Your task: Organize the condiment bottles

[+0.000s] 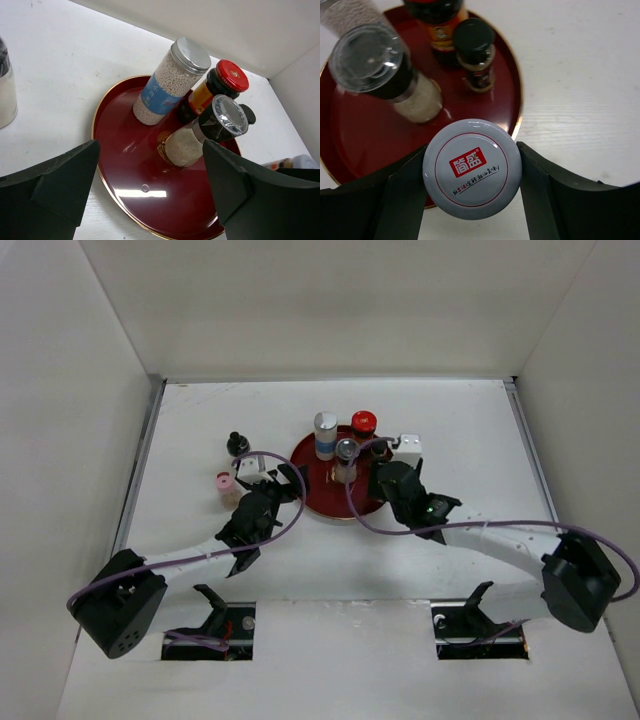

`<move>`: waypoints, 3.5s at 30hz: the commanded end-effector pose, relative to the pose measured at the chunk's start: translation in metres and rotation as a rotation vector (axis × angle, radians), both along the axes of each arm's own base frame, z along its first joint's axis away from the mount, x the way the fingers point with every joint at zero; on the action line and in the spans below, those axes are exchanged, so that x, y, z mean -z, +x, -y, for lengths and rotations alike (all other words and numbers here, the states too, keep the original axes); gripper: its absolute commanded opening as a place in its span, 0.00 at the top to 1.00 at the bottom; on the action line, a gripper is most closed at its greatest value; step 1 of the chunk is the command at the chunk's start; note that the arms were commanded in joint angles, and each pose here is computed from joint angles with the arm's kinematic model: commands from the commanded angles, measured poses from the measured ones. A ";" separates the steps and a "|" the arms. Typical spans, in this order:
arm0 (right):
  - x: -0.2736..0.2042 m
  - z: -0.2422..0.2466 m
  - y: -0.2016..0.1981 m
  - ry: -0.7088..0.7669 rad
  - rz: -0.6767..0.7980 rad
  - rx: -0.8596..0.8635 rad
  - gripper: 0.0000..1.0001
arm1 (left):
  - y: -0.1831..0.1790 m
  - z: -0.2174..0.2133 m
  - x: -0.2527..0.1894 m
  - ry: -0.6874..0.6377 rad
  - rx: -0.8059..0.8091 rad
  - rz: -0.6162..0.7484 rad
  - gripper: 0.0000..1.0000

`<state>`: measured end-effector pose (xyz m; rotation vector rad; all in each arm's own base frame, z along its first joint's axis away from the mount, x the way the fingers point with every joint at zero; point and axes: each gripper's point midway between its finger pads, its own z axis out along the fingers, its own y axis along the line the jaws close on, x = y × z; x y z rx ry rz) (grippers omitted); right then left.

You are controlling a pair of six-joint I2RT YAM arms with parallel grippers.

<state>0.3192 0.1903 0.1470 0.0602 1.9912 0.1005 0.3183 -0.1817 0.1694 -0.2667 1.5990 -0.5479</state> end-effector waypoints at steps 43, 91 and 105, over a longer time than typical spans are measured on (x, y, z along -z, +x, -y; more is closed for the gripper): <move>-0.038 -0.038 -0.021 0.178 0.228 -0.144 0.37 | 0.003 -0.157 0.000 0.276 -0.550 -0.359 0.18; -0.044 -0.024 -0.026 0.214 0.267 -0.123 0.13 | 0.114 0.057 -0.005 0.302 -0.117 -0.267 0.62; -0.042 -0.017 -0.022 0.215 0.267 -0.100 0.10 | 0.103 0.044 0.024 0.377 -0.153 -0.305 0.39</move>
